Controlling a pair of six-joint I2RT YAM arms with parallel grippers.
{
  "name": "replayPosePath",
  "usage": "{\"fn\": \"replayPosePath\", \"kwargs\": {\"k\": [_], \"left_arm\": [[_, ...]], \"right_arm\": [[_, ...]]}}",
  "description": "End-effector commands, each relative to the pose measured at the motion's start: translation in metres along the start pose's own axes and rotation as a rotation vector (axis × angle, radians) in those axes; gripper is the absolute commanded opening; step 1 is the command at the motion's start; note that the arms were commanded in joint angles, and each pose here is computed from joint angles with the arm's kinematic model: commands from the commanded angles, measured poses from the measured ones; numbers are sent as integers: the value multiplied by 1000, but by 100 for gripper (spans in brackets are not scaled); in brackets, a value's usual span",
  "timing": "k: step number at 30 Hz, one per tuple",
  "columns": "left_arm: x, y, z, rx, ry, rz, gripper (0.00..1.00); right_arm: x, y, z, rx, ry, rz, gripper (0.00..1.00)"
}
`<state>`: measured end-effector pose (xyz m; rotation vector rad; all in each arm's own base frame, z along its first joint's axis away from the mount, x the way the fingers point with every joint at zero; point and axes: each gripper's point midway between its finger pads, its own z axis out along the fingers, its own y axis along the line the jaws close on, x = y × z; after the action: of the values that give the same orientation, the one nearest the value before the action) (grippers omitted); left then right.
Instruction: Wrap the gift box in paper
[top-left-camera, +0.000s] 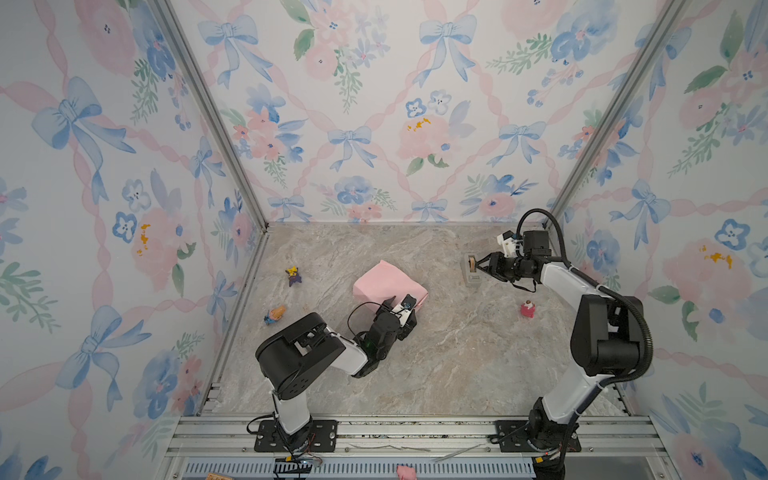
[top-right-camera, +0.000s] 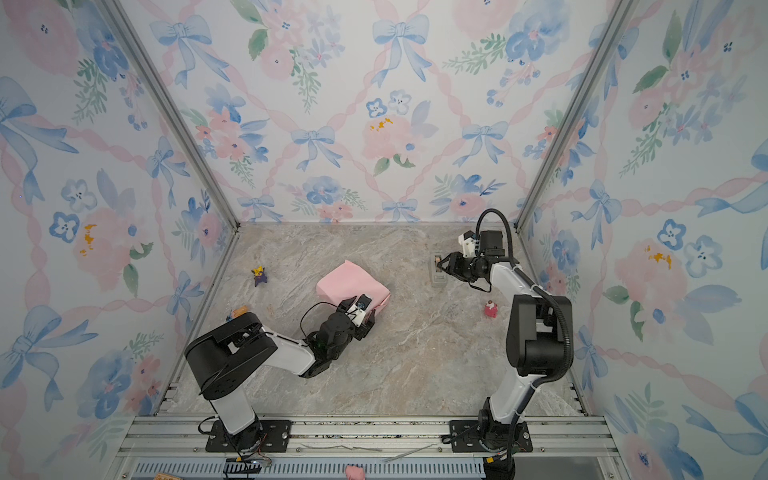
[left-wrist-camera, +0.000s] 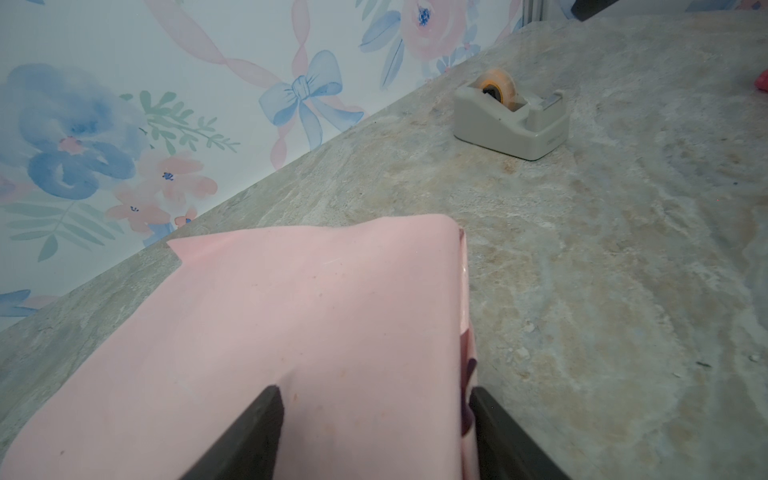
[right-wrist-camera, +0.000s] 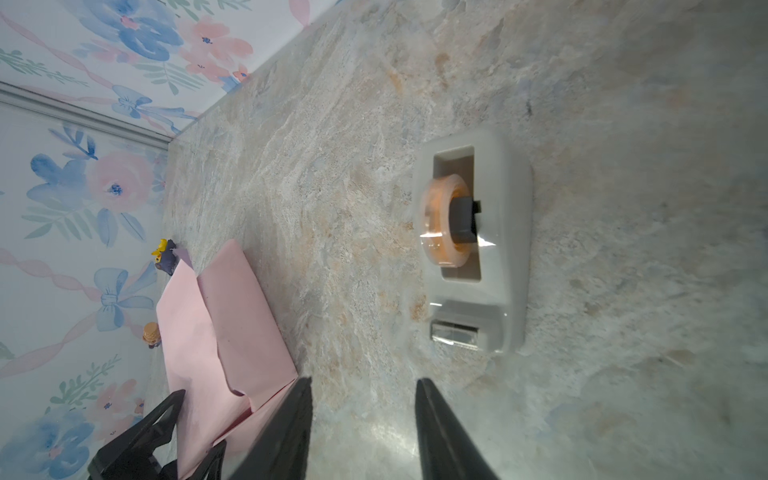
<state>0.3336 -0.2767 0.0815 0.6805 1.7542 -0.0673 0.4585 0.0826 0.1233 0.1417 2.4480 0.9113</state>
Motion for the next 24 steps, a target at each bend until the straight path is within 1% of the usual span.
{"fn": "replayPosePath", "kwargs": {"k": [1, 6, 10, 11, 12, 24], "left_arm": [[131, -9, -22, 65, 421, 79, 72], [128, -10, -19, 67, 414, 78, 72], [128, -11, -18, 68, 414, 77, 72], [127, -11, -17, 68, 414, 75, 72], [127, -11, -18, 70, 414, 75, 72], [128, -12, -17, 70, 416, 69, 71]], "right_arm": [[2, -6, 6, -60, 63, -1, 43], [-8, -20, 17, -82, 82, -9, 43], [-7, -33, 26, -85, 105, -6, 43], [-4, -29, 28, -124, 119, -3, 42], [-3, -29, 30, -132, 126, -2, 42], [9, -37, 46, -170, 197, 14, 35]]}}
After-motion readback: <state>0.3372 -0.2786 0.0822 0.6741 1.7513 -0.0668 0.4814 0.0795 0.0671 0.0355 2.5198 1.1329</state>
